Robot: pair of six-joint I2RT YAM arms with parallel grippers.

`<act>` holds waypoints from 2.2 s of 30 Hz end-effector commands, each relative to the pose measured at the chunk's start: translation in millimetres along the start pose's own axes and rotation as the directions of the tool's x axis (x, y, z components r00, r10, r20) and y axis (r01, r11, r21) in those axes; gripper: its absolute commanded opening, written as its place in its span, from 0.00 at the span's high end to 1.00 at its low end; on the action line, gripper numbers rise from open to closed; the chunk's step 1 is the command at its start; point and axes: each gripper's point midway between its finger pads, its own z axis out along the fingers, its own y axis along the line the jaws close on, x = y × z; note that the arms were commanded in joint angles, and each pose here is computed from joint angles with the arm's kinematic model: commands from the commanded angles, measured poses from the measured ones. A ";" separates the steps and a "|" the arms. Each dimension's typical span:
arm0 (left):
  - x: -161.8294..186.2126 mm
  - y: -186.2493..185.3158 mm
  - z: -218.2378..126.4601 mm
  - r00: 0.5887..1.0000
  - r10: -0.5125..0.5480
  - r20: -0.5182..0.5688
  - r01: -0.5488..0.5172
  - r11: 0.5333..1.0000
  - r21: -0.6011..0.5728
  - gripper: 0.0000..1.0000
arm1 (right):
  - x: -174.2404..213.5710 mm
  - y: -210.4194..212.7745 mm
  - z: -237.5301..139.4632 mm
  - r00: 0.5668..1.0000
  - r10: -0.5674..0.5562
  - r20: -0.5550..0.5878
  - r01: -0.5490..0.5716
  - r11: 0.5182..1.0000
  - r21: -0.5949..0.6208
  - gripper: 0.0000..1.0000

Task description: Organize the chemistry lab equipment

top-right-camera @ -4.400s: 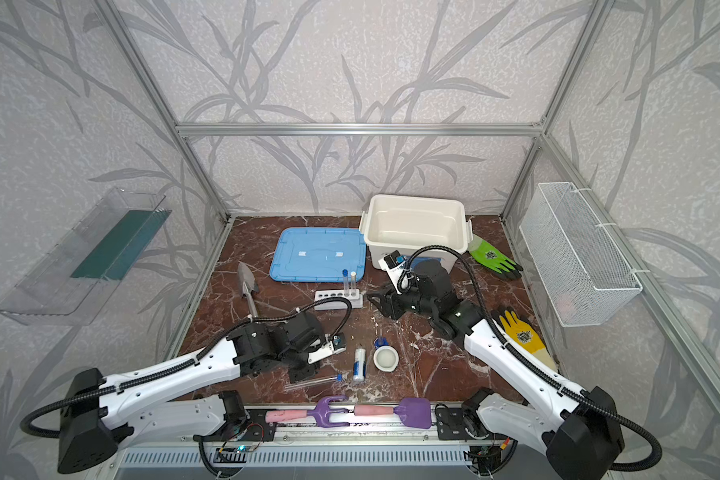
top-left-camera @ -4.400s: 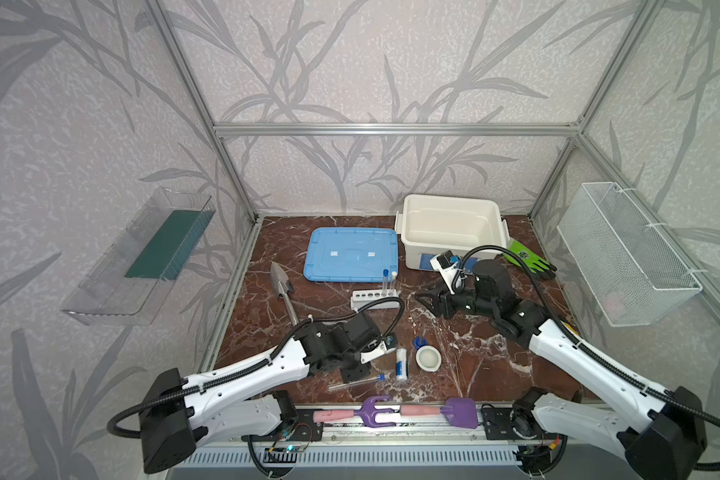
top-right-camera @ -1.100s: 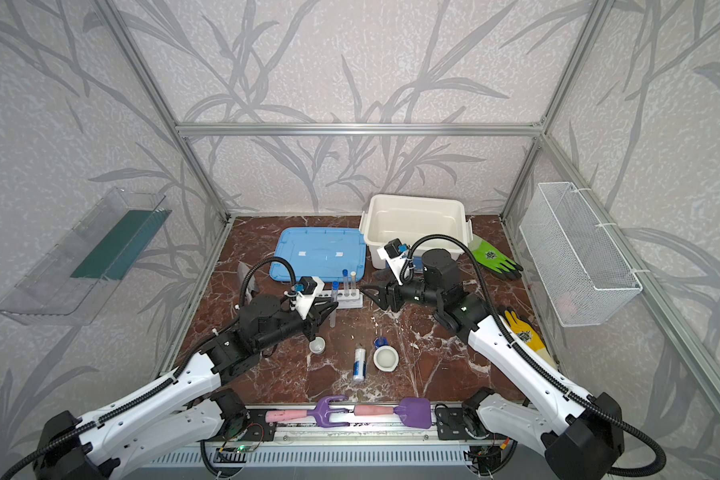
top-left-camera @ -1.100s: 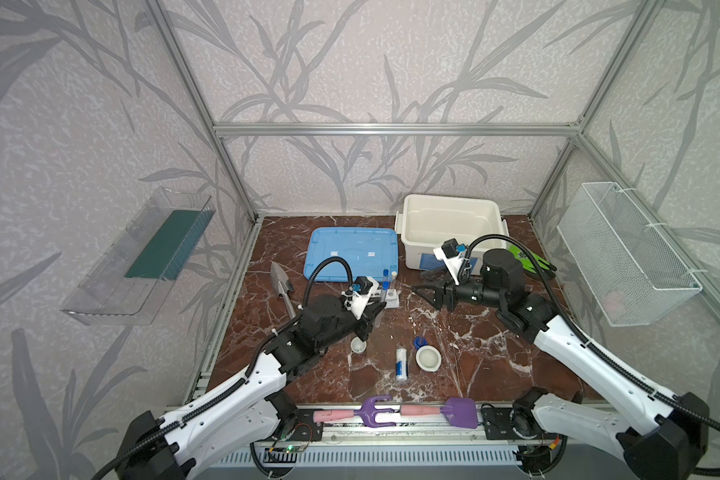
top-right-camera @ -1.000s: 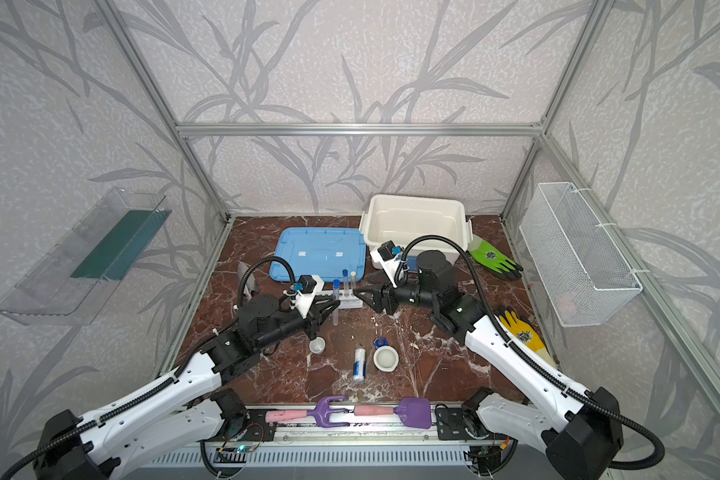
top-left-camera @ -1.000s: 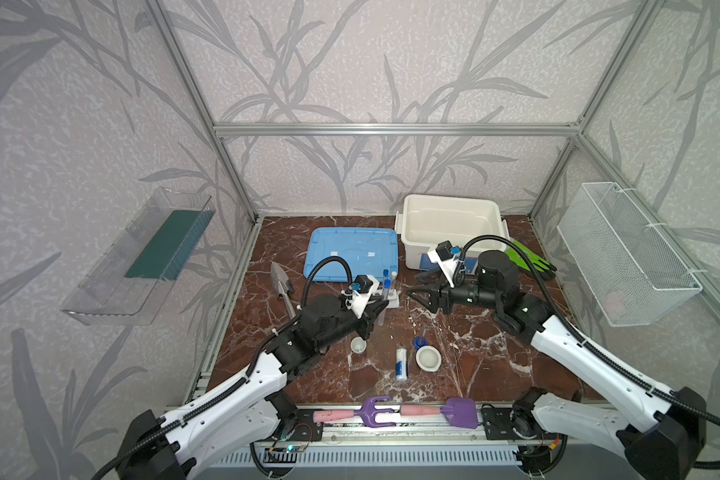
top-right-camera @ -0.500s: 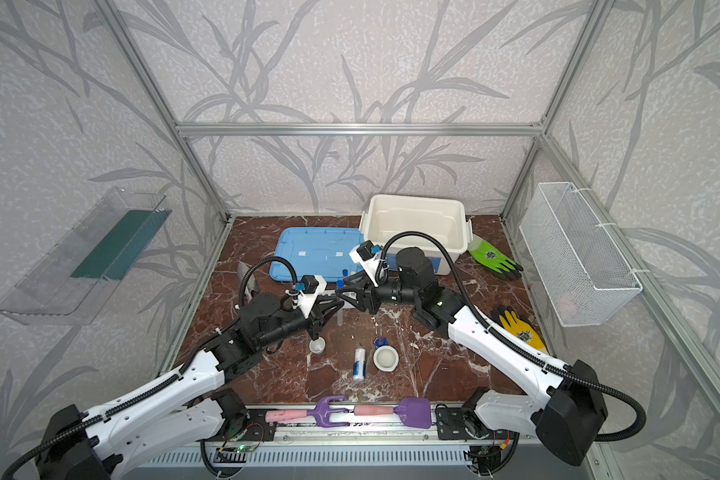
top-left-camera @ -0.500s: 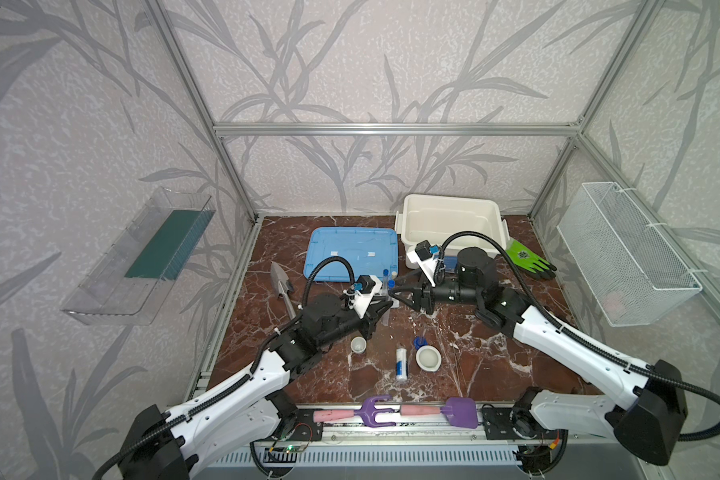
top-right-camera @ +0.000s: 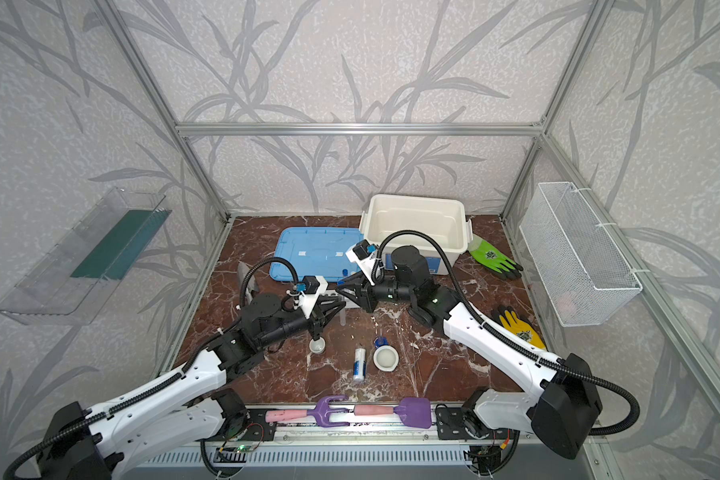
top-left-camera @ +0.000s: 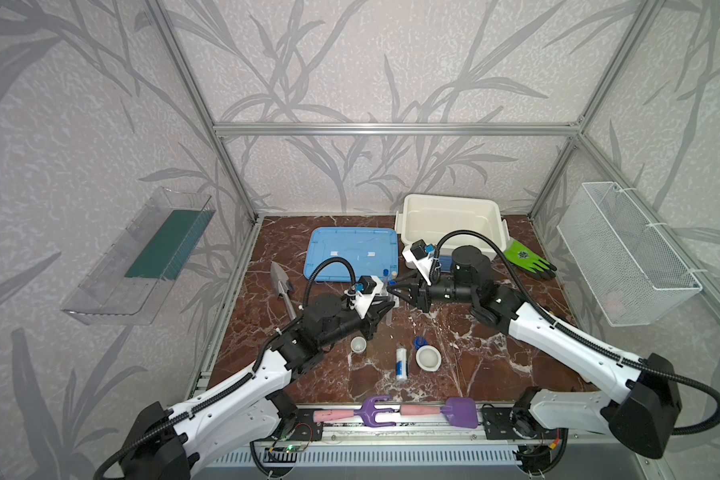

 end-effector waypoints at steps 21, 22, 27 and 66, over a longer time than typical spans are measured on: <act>-16.4 13.1 1.5 0.996 0.035 0.086 -0.030 0.998 -0.057 0.74 | -18.1 12.2 -0.4 0.999 -0.038 0.033 0.040 0.999 -0.034 0.84; -16.3 14.0 2.0 0.996 0.035 0.086 -0.030 0.998 -0.059 0.75 | -17.8 12.6 0.0 0.999 -0.039 0.032 0.040 0.999 -0.035 0.84; -16.2 14.2 5.1 0.996 0.034 0.085 -0.030 0.998 -0.051 0.82 | -17.4 11.9 0.8 0.999 -0.038 0.028 0.039 0.999 -0.034 0.84; 12.9 116.9 16.8 0.934 0.155 0.323 -0.010 0.912 -0.410 0.93 | -14.5 -6.6 -20.1 0.998 -0.064 0.007 0.063 0.995 0.083 0.51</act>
